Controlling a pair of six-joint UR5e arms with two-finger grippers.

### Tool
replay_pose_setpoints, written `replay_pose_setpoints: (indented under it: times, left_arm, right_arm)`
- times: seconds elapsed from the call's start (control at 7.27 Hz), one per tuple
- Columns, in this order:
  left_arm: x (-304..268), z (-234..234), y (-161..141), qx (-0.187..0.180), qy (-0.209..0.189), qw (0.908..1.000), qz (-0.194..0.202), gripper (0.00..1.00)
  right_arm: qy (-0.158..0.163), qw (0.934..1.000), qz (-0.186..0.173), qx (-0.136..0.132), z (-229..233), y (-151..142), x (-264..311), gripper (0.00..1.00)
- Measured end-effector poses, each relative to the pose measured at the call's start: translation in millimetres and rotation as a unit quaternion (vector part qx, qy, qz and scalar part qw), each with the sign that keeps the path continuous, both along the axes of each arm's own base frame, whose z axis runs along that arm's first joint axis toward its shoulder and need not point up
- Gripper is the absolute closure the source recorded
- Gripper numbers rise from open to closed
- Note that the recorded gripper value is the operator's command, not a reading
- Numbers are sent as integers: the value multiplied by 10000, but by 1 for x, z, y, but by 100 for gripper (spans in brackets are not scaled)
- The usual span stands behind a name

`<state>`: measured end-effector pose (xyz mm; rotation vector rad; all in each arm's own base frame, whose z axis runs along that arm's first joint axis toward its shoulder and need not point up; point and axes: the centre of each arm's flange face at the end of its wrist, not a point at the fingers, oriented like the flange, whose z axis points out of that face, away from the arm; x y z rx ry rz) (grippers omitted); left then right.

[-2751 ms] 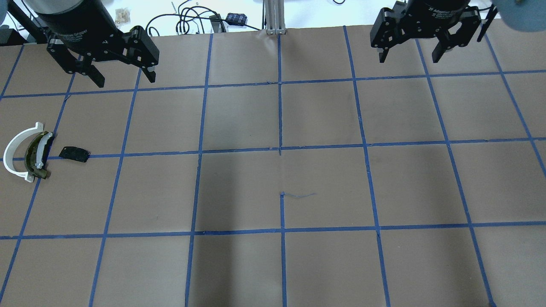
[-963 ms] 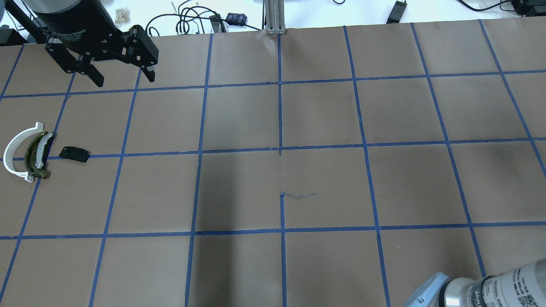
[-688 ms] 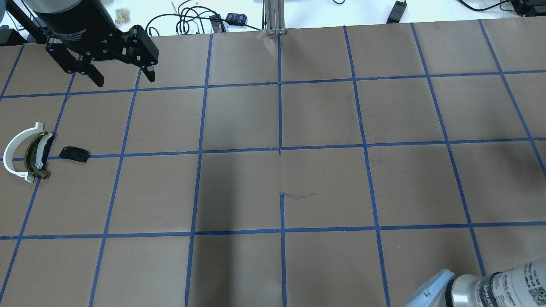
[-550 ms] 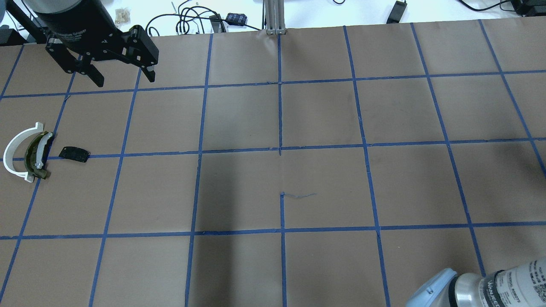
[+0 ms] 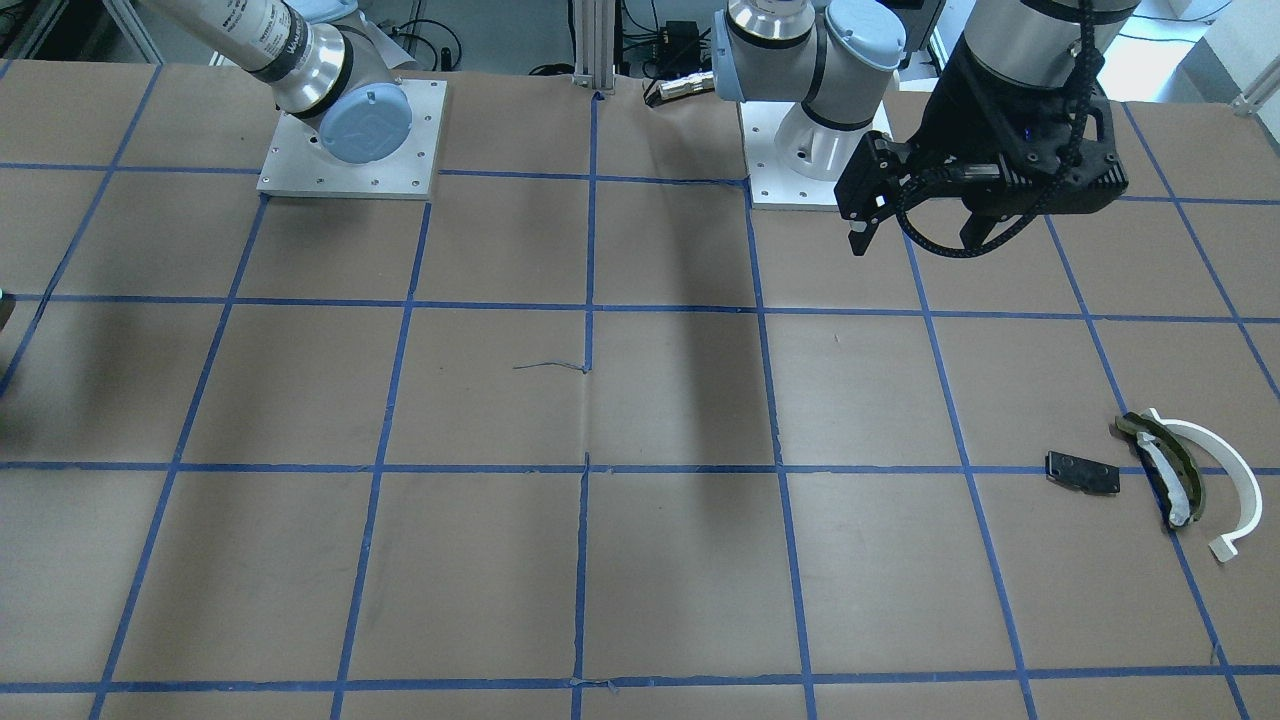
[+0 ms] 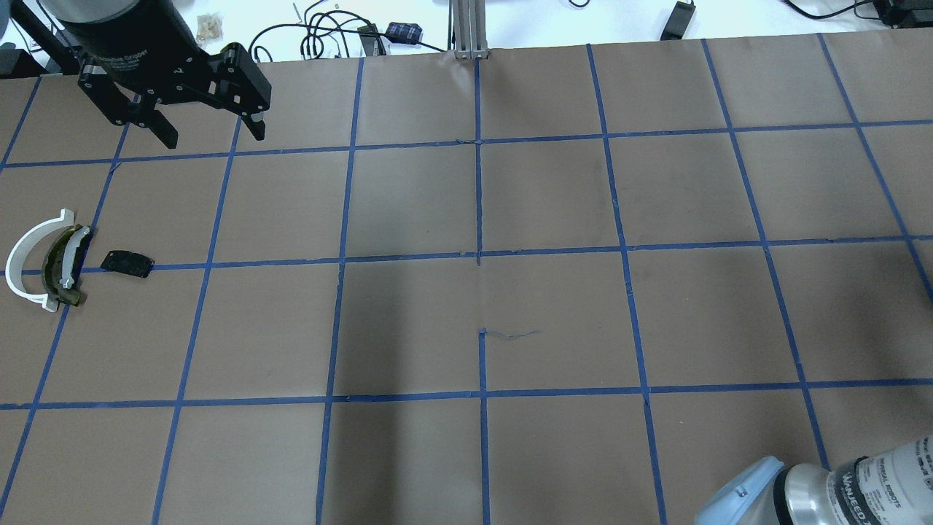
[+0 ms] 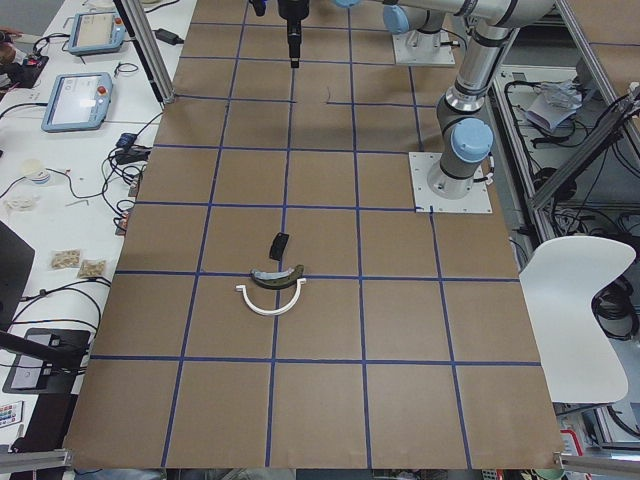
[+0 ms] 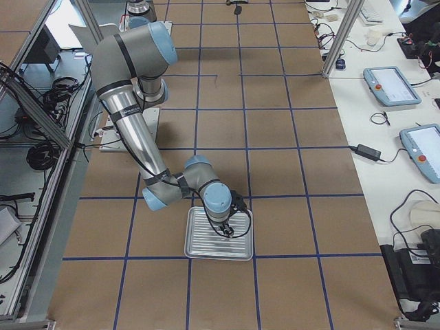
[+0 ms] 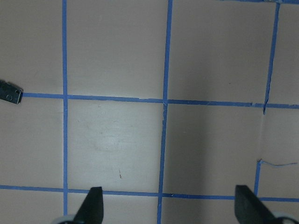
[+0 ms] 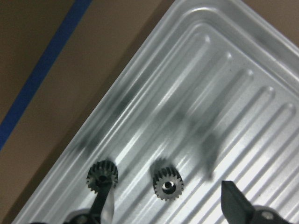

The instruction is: Place bearing gear from tray to pile

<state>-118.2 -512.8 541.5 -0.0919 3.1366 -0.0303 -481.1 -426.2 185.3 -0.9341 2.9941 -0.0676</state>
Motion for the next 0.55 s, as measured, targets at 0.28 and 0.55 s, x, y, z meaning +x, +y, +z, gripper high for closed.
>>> replay_pose_setpoints:
  times: [0.28,0.55]
  left_arm:
    - [0,0,0,5,0,10000,0,0]
    - [0,-1,0,12,1,10000,2,0]
  right_arm:
    - [20,10000,-33,-55,3,-3,-4,39]
    - [27,10000,-44,-83,2,-6,-8,40]
